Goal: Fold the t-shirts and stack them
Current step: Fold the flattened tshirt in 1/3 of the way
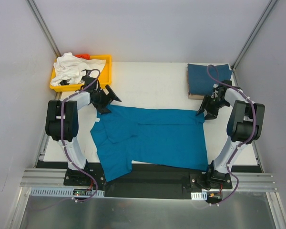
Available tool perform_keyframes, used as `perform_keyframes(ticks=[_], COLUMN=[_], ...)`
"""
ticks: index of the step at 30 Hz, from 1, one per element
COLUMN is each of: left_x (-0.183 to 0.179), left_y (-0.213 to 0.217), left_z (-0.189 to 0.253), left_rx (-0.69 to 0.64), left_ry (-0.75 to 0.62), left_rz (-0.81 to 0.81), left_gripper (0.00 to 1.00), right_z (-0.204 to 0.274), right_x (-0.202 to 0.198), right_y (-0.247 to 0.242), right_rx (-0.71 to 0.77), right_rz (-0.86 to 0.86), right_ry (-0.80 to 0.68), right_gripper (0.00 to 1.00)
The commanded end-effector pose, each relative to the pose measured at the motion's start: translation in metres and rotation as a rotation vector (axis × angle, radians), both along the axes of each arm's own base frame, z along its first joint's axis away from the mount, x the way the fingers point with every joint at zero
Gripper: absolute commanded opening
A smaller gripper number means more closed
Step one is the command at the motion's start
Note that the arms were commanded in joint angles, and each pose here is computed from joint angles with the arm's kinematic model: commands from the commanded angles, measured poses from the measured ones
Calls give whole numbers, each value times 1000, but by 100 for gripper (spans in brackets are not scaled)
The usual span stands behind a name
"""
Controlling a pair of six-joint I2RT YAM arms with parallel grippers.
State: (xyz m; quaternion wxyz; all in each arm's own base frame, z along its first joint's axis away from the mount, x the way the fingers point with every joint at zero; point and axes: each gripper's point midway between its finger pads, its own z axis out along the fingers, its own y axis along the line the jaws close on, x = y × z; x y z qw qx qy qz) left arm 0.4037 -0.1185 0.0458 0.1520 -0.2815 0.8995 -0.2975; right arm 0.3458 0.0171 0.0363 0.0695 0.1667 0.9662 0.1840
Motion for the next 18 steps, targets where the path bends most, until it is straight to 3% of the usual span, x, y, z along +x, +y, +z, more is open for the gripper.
perform_keyframes(ticks=[1,3,8,12,15,16,18], left_x=[-6,-7,-7,-6,-6,-7,-6], left_y=[18,21,22,22,22,22,23], left_z=[-18,-19,-17,-16,-15,-15,-14], left_rx=[60,65,62,62,64,66,71], left_ry=[28,32,27,26,24,25,22], left_rz=[9,14,12,11,7,7,5], left_gripper=[99,99,99,99,99,99,99], right_z=[22,28,40,42,38,36,34], right_x=[-24,-30,-34,-34,-32,-31,-25], right_y=[4,1,14,27,26,21,16], right_rx=[9,-11,63,132,113,82,50], right_rz=[-15,-25,-30,-20,-28,-39,-40], right_ry=[48,62,71,80,89,94,83], right_gripper=[50,49,26,20,11,2,1])
